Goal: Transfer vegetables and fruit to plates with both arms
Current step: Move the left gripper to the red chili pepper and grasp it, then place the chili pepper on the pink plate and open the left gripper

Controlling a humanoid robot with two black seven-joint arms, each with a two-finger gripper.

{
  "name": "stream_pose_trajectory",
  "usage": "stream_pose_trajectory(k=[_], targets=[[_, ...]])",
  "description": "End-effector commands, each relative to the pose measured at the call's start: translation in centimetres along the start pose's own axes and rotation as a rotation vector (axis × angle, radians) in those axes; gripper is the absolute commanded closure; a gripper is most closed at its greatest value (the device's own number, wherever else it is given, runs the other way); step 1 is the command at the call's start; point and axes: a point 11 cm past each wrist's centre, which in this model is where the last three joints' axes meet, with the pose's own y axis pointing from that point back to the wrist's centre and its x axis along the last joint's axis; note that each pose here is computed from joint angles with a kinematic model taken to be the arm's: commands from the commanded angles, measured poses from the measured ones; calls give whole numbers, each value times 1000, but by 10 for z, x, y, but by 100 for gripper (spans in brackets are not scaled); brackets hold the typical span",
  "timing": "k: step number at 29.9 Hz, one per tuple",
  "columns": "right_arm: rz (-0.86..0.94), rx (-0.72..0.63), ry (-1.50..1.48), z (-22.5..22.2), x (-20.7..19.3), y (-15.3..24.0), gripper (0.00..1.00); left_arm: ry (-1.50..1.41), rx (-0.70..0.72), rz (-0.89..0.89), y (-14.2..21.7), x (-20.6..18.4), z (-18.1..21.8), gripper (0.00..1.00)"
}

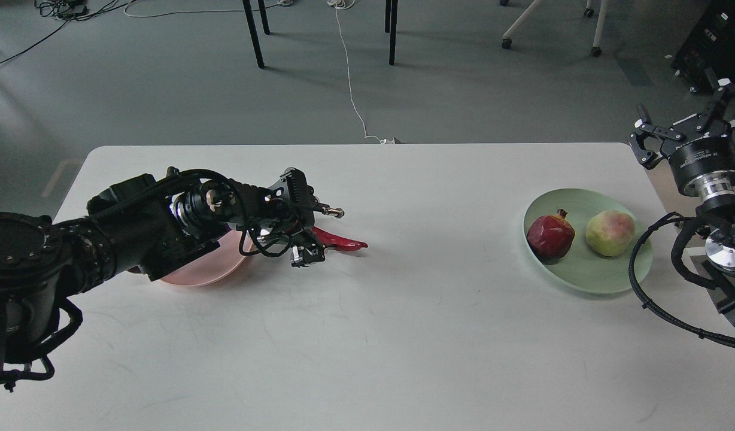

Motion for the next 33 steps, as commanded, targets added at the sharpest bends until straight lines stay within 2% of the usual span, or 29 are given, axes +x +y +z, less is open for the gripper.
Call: stream_pose_trajectory(k=[1,6,11,15,19,22,27,30,33], targets=[[-1,1,1,-1,0,0,2,-24,-31,-33,-1,-8,5,58],[4,5,9,-5,2,1,2,-26,-54,-31,-1,-6,8,69],[4,5,10,-5,3,1,2,-34,-53,-23,0,0,6,75],[4,5,10,-5,2,0,2,-31,-49,-29,1,-2,4,87],[6,6,12,-6,3,1,2,-31,-48,-7,9,4,-1,88],[9,9,19,-10,5,1,2,36,-58,47,34,20,-12,88],[11,13,28,-14,7,2,2,135,-119,67,85,29,-8,88],[10,13,26,-14,6,1,2,174,-81,43,116,0,-16,87],[10,13,26,-14,6,1,2,237,-15,-16,143,-44,-27,87]])
